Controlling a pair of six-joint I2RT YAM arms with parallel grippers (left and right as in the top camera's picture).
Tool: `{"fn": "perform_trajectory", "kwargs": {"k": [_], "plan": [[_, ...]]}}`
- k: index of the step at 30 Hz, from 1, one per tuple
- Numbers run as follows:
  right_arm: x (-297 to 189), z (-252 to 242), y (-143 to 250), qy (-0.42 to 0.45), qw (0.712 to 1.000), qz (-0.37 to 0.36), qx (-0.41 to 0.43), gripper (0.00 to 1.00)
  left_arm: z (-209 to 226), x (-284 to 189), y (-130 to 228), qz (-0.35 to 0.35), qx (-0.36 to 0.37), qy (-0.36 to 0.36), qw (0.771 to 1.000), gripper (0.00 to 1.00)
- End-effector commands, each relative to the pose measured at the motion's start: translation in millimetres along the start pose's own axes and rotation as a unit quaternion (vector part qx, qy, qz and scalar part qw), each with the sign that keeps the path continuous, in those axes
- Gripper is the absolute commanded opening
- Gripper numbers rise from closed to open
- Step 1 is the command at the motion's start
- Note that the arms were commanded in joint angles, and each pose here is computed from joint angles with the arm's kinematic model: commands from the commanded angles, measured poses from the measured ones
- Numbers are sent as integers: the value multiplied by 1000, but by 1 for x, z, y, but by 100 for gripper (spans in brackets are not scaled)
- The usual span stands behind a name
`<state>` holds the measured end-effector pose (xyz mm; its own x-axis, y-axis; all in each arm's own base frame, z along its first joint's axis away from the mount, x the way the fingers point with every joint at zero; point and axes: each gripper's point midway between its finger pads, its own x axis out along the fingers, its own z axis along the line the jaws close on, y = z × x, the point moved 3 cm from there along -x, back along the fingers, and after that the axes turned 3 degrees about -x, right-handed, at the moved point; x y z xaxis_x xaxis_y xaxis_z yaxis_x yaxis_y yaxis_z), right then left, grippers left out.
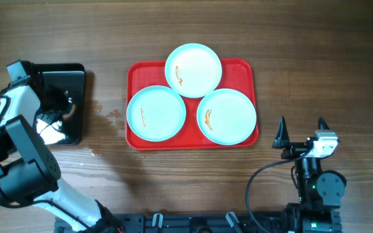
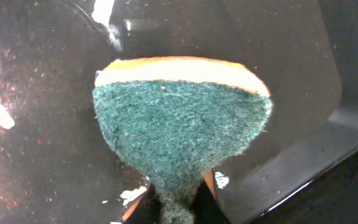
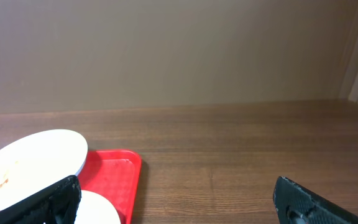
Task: Clean dirty plates on tray and stack at the side
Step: 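Rub the held sponge around in the water of the black tray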
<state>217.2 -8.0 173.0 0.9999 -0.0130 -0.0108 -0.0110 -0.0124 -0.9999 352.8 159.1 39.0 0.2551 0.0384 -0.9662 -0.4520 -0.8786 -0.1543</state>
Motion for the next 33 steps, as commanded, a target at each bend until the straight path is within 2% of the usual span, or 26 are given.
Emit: {"fn": "perform_trajectory", "kwargs": {"k": [1,15,17,18,22,28,30,33], "plan": [[0,-3,0,9,1000,-2,-6,100,1,1,2,7,-1,2,1000,4],[0,-3,0,9,1000,-2,-7,100,-14,-26,-14,-30,3,30,999,4],[0,-3,0,10,1000,-2,-7,100,-14,-25,-14,-31,3,28,999,52],[0,-3,0,10,1000,-2,-6,100,-13,-25,-15,-33,3,26,999,83],[0,-3,0,10,1000,-2,-6,100,-10,-25,-21,-52,3,14,999,100],[0,-3,0,10,1000,-2,-7,100,-11,-27,-33,-84,8,8,996,98],[0,-3,0,10,1000,-2,-6,100,-13,-27,-36,-92,10,13,996,91],[0,-3,0,9,1000,-2,-6,100,-16,-28,-41,-103,10,19,994,86]]}}
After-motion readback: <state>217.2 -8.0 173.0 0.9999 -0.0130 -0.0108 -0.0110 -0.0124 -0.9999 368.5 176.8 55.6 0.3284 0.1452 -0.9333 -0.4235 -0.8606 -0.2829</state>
